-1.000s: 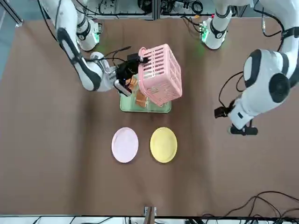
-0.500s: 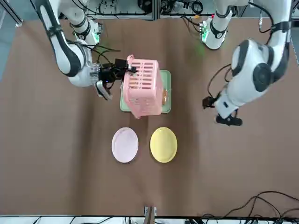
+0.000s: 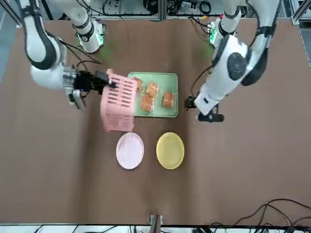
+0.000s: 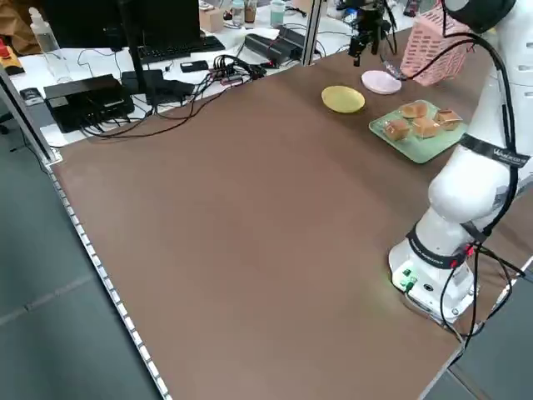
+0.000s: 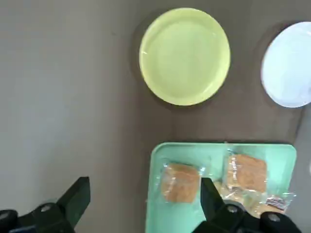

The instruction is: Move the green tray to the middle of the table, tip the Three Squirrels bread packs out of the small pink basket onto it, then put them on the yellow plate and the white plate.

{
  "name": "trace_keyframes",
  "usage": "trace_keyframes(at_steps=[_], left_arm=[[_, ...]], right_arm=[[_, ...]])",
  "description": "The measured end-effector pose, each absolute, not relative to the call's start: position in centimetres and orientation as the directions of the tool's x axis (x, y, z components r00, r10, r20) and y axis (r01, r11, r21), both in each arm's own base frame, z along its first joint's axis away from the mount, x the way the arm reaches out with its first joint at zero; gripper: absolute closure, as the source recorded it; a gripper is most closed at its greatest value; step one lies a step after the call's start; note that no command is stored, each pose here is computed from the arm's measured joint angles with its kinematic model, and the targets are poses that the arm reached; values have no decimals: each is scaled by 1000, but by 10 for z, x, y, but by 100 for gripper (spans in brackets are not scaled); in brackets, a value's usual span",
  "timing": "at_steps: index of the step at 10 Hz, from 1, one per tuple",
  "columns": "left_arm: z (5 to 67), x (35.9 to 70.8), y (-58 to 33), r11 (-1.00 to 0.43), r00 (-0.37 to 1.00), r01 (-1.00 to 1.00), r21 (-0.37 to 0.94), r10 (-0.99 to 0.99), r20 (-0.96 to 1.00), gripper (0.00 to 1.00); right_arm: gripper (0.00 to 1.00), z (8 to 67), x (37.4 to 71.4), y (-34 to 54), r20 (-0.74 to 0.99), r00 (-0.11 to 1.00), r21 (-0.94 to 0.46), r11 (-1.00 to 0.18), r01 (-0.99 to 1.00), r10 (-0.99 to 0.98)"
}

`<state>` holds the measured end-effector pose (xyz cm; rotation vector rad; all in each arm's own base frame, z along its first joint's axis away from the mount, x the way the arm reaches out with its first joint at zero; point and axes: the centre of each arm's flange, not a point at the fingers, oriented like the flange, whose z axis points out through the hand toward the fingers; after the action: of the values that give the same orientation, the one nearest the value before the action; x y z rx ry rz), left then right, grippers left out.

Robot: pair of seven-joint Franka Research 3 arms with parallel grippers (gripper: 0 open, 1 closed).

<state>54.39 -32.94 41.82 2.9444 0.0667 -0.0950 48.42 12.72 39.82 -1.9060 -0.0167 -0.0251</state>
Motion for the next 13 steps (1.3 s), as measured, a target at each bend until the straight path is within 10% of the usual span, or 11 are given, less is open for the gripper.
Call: trace_keyframes(at_steps=[7, 13], left_arm=[[309, 513, -531, -992, 992, 120, 36, 122, 38, 0], [283, 481, -561, -992, 993, 120, 24, 120, -19, 0]], right_arm=[[93, 400, 466, 2, -154, 988, -502, -858, -108, -34], [93, 375, 463, 5, -129, 985, -248, -958, -146, -116]])
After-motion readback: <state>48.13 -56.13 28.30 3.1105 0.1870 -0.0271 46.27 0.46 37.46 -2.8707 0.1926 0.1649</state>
